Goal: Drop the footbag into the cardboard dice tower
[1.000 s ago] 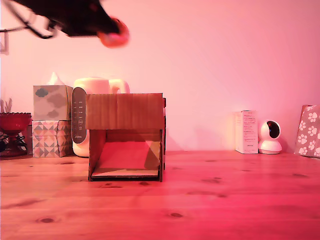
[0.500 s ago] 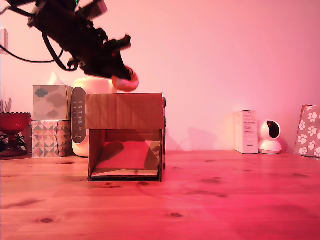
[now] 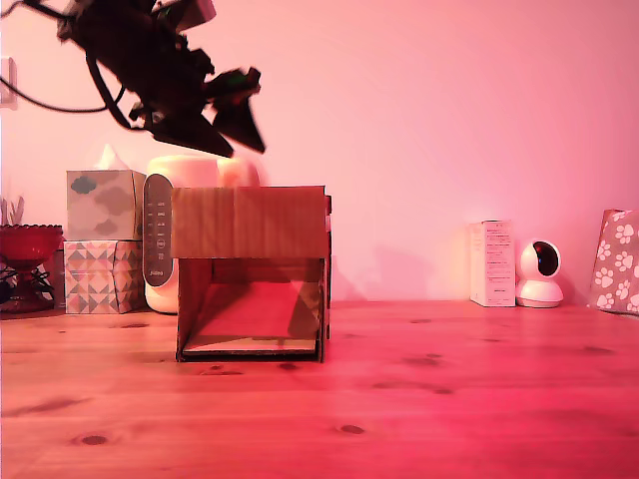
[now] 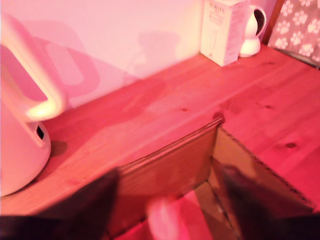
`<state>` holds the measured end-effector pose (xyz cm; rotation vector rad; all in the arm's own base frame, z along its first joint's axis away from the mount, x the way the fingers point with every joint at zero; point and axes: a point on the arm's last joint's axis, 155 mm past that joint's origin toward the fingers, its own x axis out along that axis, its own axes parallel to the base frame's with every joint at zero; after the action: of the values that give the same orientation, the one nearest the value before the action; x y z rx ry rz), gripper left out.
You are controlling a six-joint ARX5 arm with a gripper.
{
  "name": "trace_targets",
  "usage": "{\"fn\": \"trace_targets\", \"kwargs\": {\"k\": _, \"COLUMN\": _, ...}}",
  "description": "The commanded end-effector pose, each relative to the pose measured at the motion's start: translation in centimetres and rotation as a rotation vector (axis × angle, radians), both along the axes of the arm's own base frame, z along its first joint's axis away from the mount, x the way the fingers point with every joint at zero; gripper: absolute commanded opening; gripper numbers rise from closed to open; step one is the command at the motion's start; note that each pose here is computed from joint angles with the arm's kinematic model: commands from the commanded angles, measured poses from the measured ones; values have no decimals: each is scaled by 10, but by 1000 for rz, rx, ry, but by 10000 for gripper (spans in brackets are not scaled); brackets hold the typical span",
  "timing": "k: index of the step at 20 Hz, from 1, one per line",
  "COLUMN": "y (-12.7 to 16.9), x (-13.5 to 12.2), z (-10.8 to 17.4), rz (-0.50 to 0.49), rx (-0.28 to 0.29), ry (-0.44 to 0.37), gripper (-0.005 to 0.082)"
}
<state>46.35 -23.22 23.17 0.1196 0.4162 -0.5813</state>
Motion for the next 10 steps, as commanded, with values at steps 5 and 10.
{"fn": "trace_targets", "kwargs": {"k": 5, "y": 4, "x": -20, "z": 25, "rz": -15, "rx": 14, "ry": 22, "gripper": 446}}
{"fn": "trace_targets", "kwargs": {"k": 10, "y": 3, "x": -43, "z": 15, "rz": -68, "rx": 18, "ry": 110, "gripper": -24}}
